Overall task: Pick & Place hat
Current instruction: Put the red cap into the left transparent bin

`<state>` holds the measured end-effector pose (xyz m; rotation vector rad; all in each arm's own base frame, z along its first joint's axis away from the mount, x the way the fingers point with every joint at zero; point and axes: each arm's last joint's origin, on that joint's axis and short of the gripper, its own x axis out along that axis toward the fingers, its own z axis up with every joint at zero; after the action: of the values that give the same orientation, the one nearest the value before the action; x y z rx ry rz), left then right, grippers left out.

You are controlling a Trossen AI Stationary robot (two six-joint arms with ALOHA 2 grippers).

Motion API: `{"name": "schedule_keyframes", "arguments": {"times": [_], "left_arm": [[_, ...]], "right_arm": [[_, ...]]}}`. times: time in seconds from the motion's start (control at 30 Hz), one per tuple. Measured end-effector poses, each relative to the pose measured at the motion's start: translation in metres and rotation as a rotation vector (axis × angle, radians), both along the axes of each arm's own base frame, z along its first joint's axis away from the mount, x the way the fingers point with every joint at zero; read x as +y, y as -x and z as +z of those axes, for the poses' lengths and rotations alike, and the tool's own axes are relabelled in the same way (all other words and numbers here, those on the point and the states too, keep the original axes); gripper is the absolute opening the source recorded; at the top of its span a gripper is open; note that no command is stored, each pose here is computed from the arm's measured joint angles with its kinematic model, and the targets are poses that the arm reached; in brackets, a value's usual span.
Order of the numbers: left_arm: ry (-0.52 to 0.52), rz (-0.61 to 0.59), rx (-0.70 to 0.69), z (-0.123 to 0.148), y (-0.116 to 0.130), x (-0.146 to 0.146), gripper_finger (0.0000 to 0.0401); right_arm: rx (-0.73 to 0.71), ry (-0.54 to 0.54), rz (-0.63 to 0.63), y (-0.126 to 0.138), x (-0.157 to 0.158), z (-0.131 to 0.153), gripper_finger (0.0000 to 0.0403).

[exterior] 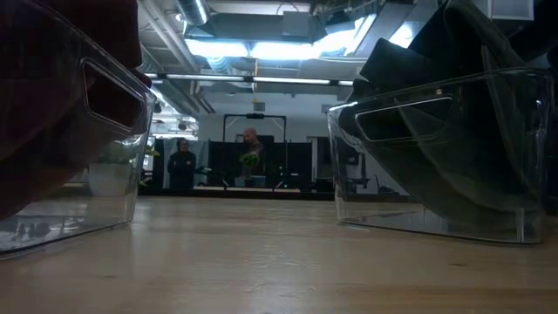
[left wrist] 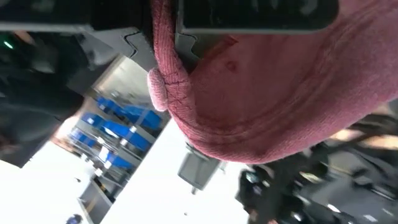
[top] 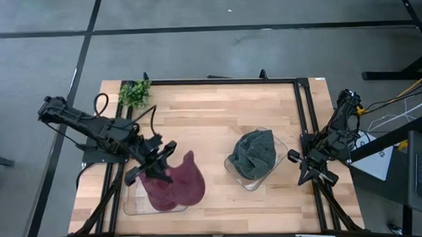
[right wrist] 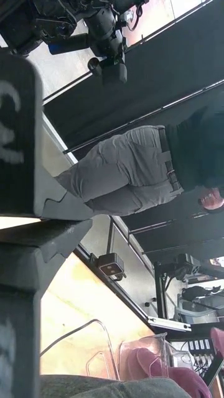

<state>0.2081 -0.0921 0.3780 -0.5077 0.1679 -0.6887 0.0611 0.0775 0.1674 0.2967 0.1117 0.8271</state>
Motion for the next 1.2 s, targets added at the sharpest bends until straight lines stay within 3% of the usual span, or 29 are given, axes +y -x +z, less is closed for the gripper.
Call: {"name": "schedule_keyframes", "arguments": {"times": [0.5, 0.8, 1.2], "left_arm": [[-0.09, -0.212, 0.196, -0.02, 0.024, -0.039, 0.0004], [-0.165, -0.218, 0.33, -0.034, 0.029, -0.039, 0.0004], [-0.283, -0.206, 0.387, -0.045, 0.032, -0.034, 0.0004]], "right_arm": [[0.0, -0.001, 0.0, 0.0, 0.0, 0.0, 0.0006], [0.0, 0.0, 0.0, 0.0, 0.0, 0.0, 0.0006], [0.0, 0.0, 0.0, 0.0, 0.0, 0.0, 0.0006]]}}
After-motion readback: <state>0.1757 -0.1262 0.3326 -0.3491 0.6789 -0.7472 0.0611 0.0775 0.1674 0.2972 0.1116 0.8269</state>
